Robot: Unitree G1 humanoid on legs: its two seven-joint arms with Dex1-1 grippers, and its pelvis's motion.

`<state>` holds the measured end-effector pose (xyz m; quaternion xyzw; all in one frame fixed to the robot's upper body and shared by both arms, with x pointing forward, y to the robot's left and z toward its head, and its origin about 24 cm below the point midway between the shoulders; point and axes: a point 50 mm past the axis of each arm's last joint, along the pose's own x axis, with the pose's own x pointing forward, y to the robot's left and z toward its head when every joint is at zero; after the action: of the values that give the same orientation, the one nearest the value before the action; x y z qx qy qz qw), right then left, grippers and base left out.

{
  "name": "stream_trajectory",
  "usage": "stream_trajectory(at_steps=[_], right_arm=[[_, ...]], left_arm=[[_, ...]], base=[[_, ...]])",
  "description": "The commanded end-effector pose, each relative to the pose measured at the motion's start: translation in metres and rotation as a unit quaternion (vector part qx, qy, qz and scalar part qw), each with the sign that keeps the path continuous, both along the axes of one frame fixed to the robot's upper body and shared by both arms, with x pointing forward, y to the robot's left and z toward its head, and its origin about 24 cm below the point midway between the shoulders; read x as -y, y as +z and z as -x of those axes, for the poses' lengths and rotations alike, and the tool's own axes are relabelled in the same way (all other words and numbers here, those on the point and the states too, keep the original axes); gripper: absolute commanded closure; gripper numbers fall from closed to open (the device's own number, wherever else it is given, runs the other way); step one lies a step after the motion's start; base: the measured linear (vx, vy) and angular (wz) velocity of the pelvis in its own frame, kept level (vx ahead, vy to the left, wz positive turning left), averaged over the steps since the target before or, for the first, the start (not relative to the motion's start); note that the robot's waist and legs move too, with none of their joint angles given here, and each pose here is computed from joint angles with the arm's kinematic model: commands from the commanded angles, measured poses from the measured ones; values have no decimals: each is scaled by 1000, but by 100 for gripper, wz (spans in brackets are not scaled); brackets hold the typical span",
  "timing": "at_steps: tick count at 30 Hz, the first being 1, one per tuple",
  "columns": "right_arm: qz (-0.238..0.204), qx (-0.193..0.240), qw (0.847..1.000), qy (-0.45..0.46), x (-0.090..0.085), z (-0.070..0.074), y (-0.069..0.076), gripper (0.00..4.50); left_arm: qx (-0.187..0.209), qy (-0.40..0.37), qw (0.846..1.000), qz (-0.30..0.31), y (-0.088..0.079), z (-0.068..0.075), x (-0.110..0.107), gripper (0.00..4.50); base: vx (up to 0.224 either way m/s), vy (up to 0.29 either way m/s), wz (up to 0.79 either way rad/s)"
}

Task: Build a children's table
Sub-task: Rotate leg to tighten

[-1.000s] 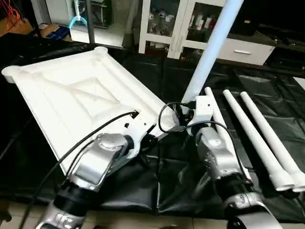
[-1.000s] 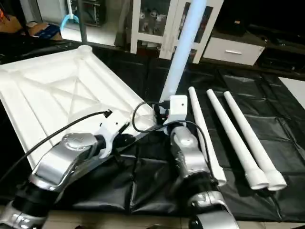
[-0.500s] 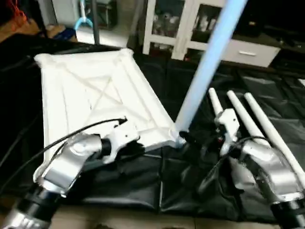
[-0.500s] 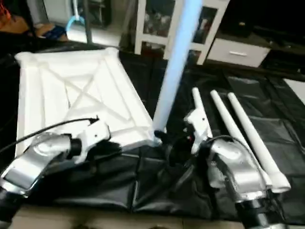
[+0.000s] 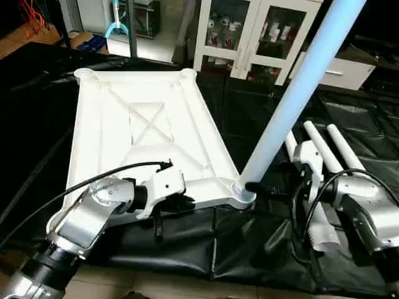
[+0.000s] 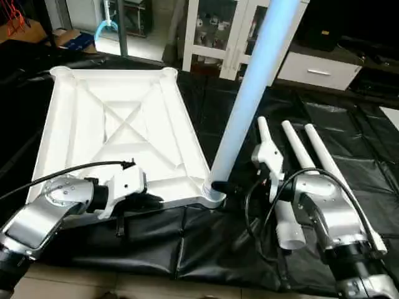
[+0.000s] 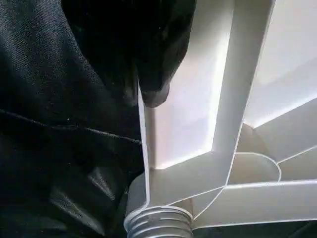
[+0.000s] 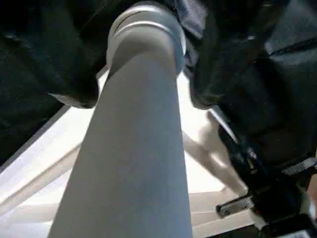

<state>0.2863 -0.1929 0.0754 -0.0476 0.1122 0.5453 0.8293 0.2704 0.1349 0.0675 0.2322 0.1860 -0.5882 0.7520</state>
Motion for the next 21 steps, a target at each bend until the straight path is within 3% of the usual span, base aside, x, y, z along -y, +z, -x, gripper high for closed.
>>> stream_trajectory(at_steps=[1, 4, 5, 12, 17, 21], right_arm=[[8, -3, 1000, 3, 6, -2, 3, 170], [9, -8, 1000, 9, 7, -2, 2, 176], [9, -11, 1000, 14, 7, -3, 1, 200], [7, -14, 1000, 22, 7, -4, -1, 256], [1, -17, 1000, 17, 8, -3, -3, 263], [-33, -21, 998, -55, 7, -6, -12, 264]], left_arm=[[5, -28, 1000, 11, 3, 2, 8, 450], [5, -28, 1000, 11, 3, 2, 7, 450], [4, -30, 999, 12, 2, 3, 7, 450], [3, -33, 999, 12, 2, 3, 8, 450], [3, -35, 999, 11, 2, 4, 8, 450], [4, -21, 1000, 10, 1, 4, 10, 450]], base=[[0, 0, 0], [0, 0, 0], [0, 0, 0], [0, 0, 0], [0, 0, 0], [0, 0, 0]])
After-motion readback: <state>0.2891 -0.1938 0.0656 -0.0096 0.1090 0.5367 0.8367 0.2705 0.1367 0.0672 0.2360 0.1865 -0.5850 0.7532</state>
